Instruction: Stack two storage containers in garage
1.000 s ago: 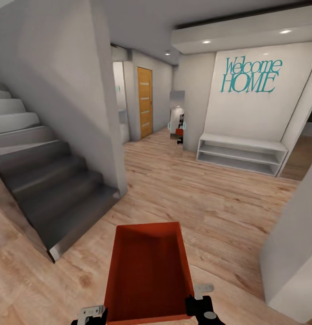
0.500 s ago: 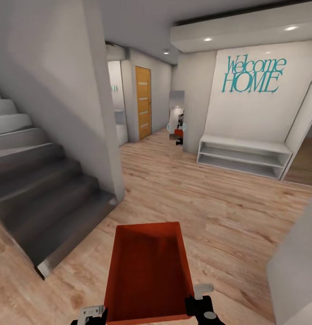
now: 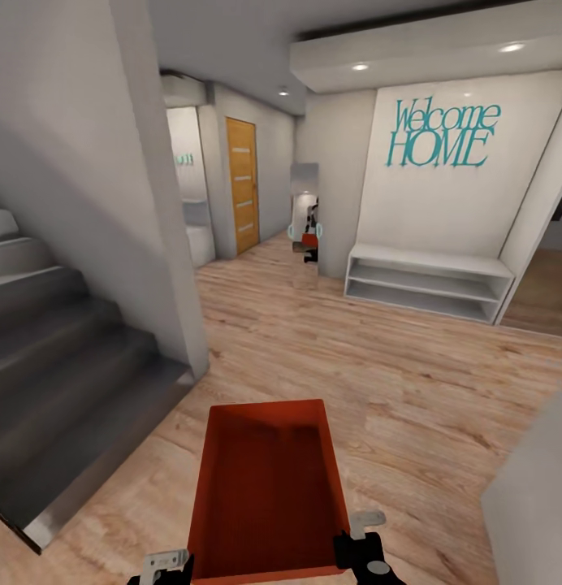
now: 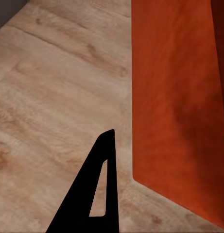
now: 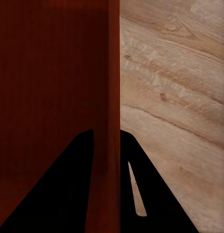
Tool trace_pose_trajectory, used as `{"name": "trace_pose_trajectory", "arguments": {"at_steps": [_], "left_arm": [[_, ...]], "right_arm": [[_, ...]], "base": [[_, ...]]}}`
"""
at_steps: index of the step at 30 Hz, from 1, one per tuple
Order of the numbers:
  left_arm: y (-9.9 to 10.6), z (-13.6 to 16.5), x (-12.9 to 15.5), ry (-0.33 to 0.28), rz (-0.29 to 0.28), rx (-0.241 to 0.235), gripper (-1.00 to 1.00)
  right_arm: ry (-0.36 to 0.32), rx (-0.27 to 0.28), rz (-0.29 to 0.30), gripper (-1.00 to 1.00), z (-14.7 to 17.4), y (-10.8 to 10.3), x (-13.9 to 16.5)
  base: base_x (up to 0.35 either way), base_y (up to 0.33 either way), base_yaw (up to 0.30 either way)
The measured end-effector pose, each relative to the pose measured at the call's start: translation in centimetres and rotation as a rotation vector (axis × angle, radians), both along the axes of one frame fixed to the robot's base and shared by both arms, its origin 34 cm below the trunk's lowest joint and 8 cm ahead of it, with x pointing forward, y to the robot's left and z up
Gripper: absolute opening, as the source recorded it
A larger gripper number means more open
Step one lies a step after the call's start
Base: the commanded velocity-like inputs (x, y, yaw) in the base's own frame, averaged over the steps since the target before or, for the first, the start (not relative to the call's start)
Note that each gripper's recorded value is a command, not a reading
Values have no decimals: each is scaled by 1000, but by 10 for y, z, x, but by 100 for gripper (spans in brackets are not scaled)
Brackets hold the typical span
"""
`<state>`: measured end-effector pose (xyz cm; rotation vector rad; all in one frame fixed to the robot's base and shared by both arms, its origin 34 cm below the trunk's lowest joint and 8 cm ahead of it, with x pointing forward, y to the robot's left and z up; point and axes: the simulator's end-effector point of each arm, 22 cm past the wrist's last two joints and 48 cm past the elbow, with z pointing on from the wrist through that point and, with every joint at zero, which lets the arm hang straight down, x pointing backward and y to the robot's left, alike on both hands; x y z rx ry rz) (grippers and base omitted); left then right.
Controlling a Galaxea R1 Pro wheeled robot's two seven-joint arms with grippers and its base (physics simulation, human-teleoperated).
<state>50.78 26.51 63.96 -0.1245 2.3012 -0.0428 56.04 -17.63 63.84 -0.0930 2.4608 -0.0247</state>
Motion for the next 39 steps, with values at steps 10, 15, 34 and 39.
{"name": "trace_pose_trajectory", "arguments": {"at_steps": [10, 15, 34, 39], "left_arm": [[0, 0, 0, 0, 0, 0, -100], [0, 0, 0, 0, 0, 0, -100], [0, 0, 0, 0, 0, -1, -100], [0, 0, 0, 0, 0, 0, -100]], "right_arm": [[0, 0, 0, -100, 0, 0, 0], [0, 0, 0, -100, 0, 0, 0], [0, 0, -1, -100, 0, 0, 0], [0, 0, -1, -100, 0, 0, 0]], "base": [[345, 0, -4], [345, 0, 0], [345, 0, -74], [344, 0, -6]]}}
